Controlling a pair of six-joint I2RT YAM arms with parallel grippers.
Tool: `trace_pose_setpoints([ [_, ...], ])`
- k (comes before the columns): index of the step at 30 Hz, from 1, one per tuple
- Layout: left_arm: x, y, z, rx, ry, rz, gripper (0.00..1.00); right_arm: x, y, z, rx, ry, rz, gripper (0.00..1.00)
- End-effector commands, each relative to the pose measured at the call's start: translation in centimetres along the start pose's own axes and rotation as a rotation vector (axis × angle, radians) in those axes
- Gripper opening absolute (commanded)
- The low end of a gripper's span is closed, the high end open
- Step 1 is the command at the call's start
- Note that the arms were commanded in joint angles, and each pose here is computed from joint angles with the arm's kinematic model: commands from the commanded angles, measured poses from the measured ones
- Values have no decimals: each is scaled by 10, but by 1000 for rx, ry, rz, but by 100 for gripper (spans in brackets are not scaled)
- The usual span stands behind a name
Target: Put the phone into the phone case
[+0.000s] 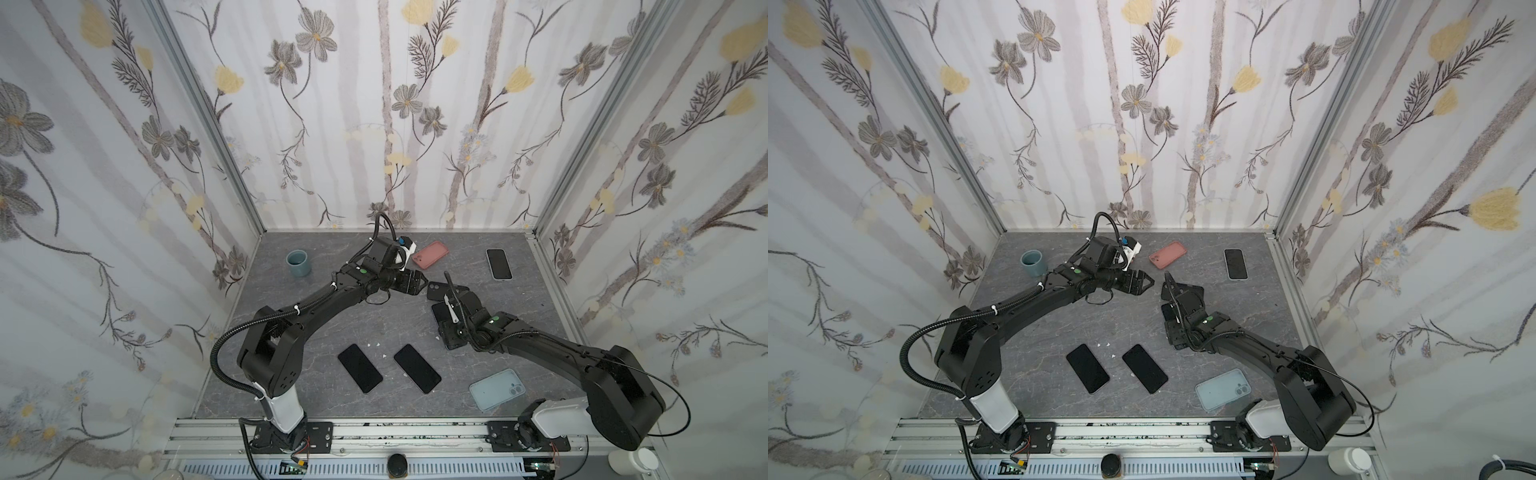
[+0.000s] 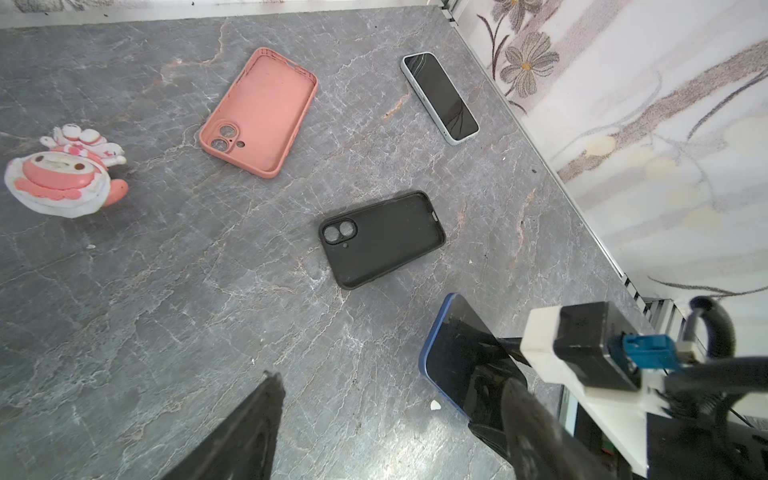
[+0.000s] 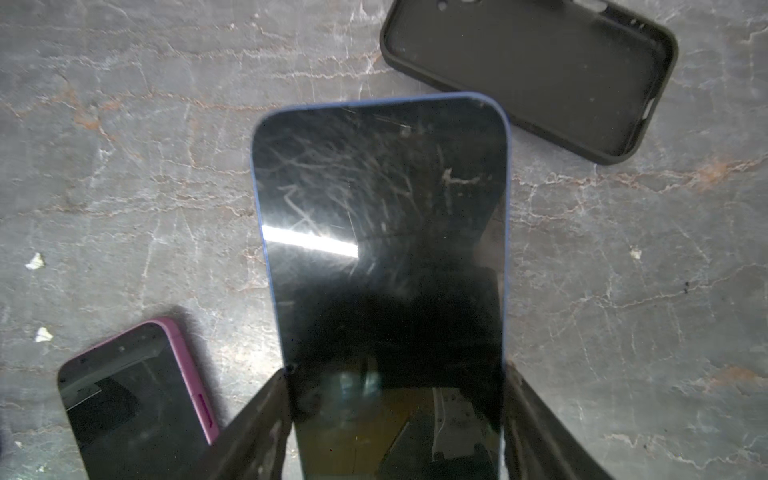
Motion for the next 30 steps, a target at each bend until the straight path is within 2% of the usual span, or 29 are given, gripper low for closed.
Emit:
trace_pose_setpoints([
  [1,1,-3,2,35,26,-25,82,-2,-4,-4,22,-49,1,57],
  [7,6,-6,12,88,99,-73,81,-9,-4,-17,5,-122,-4,57],
  [20,14,-20,19,243,176,-133,79,-29,3,-45,-72,-292,-35,57],
  [25,15,-24,19,287,195,-138,65,-37,11,-56,-130,-357,-65,57],
  [30,14,-28,17,309,194,-132,48,-39,17,-56,-155,-356,-97,57],
])
Point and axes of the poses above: each gripper's point midway between its finger pads, its own z axis out along the fingers, its own y axis along the line the jaws close on, x = y × z, the point moved 6 cm from there along -z, back along the fingers, and after that the axes turned 3 degrees about -z, right-handed, at the moved point
